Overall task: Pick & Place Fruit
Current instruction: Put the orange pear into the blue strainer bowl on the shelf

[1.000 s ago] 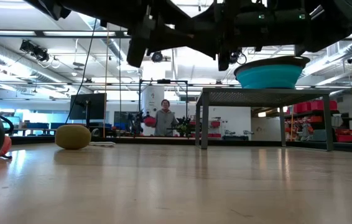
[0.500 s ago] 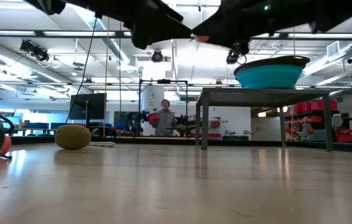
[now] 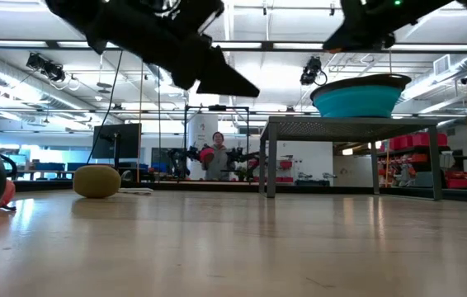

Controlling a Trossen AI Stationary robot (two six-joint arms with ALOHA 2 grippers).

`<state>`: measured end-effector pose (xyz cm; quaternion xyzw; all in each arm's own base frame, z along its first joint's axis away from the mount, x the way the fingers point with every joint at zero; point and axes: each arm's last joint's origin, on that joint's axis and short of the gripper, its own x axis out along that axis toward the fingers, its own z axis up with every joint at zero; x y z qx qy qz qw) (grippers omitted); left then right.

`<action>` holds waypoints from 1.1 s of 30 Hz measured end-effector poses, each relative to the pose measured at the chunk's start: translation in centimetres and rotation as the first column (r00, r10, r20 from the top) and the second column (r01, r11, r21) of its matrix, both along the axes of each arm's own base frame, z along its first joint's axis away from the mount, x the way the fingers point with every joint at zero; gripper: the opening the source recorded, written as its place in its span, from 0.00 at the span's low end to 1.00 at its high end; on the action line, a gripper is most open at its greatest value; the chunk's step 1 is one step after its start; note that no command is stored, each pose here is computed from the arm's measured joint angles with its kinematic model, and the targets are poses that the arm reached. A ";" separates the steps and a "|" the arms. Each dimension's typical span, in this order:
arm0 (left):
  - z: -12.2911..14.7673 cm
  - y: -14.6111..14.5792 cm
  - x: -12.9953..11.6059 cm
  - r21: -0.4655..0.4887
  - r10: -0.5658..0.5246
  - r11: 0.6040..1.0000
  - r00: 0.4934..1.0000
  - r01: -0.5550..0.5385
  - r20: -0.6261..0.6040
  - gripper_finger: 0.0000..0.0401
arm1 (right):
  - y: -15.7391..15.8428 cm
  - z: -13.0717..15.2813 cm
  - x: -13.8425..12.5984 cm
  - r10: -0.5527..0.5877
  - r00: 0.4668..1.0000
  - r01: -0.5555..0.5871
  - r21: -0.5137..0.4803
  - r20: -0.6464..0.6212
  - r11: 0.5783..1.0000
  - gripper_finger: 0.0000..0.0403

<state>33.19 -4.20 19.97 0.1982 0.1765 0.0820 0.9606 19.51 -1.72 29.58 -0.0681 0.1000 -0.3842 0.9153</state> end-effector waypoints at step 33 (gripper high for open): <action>1.8 0.9 -1.3 -0.130 -0.039 0.991 0.999 0.037 -0.015 0.76 | -1.1 0.3 -3.9 0.152 0.986 -0.146 0.095 -0.065 0.985 0.64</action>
